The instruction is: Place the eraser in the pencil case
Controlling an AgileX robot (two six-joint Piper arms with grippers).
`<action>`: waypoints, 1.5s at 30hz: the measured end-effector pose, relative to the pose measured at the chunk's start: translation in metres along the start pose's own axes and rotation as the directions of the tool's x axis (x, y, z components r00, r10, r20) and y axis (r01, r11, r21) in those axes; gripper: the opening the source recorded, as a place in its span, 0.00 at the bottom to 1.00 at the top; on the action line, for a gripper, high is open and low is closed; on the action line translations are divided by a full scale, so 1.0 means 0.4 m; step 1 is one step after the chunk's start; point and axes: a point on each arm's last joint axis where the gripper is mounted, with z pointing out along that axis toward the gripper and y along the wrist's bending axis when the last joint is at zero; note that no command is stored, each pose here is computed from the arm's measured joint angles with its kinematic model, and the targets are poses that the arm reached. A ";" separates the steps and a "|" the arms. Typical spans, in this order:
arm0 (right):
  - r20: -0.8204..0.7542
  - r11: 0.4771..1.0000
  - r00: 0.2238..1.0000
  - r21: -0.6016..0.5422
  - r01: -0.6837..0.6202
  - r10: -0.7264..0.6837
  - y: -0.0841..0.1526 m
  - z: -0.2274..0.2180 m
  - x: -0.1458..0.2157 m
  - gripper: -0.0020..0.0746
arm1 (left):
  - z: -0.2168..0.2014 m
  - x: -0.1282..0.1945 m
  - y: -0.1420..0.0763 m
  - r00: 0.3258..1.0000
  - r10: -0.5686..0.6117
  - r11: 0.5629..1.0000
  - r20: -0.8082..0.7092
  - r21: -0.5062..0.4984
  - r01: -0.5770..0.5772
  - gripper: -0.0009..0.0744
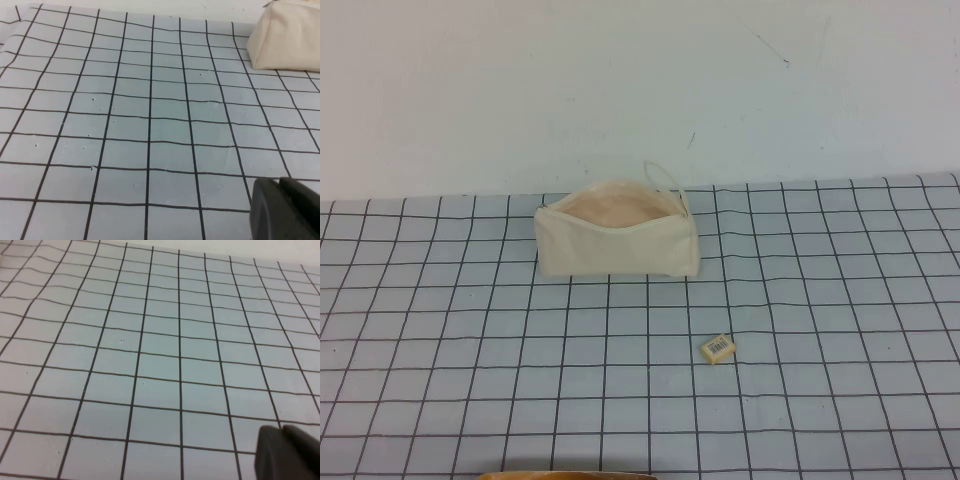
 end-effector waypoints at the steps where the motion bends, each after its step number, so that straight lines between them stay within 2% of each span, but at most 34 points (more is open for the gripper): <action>1: 0.000 1.000 1.000 0.000 0.000 0.000 0.000 0.000 0.000 0.02 | 0.000 0.000 0.000 1.000 0.000 1.000 0.000 0.000 0.000 0.01; 29: 0.000 1.000 1.000 -0.001 -0.002 0.002 0.000 0.000 0.000 0.02 | 0.000 0.000 0.000 1.000 0.000 1.000 0.002 0.000 0.000 0.01; 35: 0.003 0.999 0.999 -0.017 -0.039 0.039 0.004 0.000 -0.001 0.02 | 0.000 0.000 0.000 1.000 0.000 1.000 0.002 0.000 0.000 0.01; 38: 0.005 0.994 0.995 -0.042 -0.101 0.102 0.009 0.000 -0.002 0.02 | 0.000 0.000 0.000 1.000 0.000 1.000 0.002 0.000 0.000 0.01; 40: 0.003 0.965 0.969 -0.094 -0.244 0.246 0.021 -0.001 -0.006 0.02 | 0.000 0.000 0.000 1.000 0.000 1.000 0.002 0.000 0.000 0.01; 41: -0.006 0.928 0.937 -0.131 -0.348 0.350 0.029 -0.002 -0.009 0.02 | 0.000 0.000 0.000 1.000 0.000 1.000 0.002 0.000 0.000 0.01; 43: -0.041 0.813 0.834 -0.202 -0.546 0.550 0.044 -0.004 -0.017 0.02 | 0.000 0.000 0.000 1.000 0.000 1.000 0.002 0.000 0.000 0.01; 45: -0.083 0.673 0.712 -0.264 -0.691 0.698 0.056 -0.008 -0.028 0.02 | 0.000 0.000 0.000 1.000 0.000 1.000 0.002 0.000 0.000 0.01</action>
